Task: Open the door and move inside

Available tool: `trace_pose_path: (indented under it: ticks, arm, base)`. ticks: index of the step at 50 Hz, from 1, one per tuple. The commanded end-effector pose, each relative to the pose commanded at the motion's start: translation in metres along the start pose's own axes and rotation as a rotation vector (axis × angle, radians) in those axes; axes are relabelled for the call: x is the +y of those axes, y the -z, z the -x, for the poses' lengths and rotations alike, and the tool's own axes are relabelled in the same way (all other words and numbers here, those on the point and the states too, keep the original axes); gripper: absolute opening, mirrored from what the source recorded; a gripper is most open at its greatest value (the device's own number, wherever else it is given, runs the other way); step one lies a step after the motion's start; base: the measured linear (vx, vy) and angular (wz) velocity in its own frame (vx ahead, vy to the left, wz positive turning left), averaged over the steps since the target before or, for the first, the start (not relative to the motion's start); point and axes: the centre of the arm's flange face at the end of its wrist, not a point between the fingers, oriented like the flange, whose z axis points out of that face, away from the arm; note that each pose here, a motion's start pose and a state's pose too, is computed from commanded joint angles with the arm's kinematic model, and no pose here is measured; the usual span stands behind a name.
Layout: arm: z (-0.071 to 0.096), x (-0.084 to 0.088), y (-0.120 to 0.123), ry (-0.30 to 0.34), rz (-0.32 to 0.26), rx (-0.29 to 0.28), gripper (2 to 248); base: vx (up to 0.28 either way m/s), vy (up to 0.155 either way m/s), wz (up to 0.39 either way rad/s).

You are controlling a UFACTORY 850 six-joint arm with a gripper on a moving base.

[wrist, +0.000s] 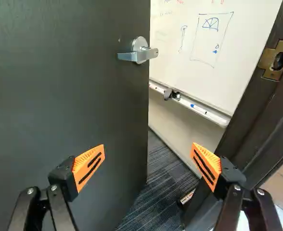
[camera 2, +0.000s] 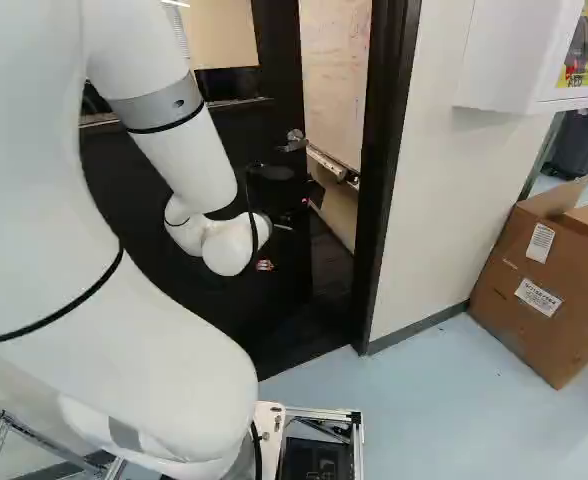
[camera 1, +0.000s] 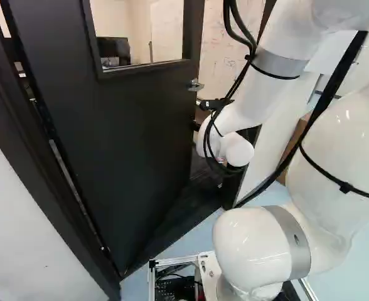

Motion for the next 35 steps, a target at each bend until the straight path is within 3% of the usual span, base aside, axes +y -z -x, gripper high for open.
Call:
trace_pose_path:
  ticks: [35]
  arm:
    - [-0.009,-0.031,-0.04,-0.032,-0.01,-0.002,247]
  base:
    - [0.0,0.0,0.0]
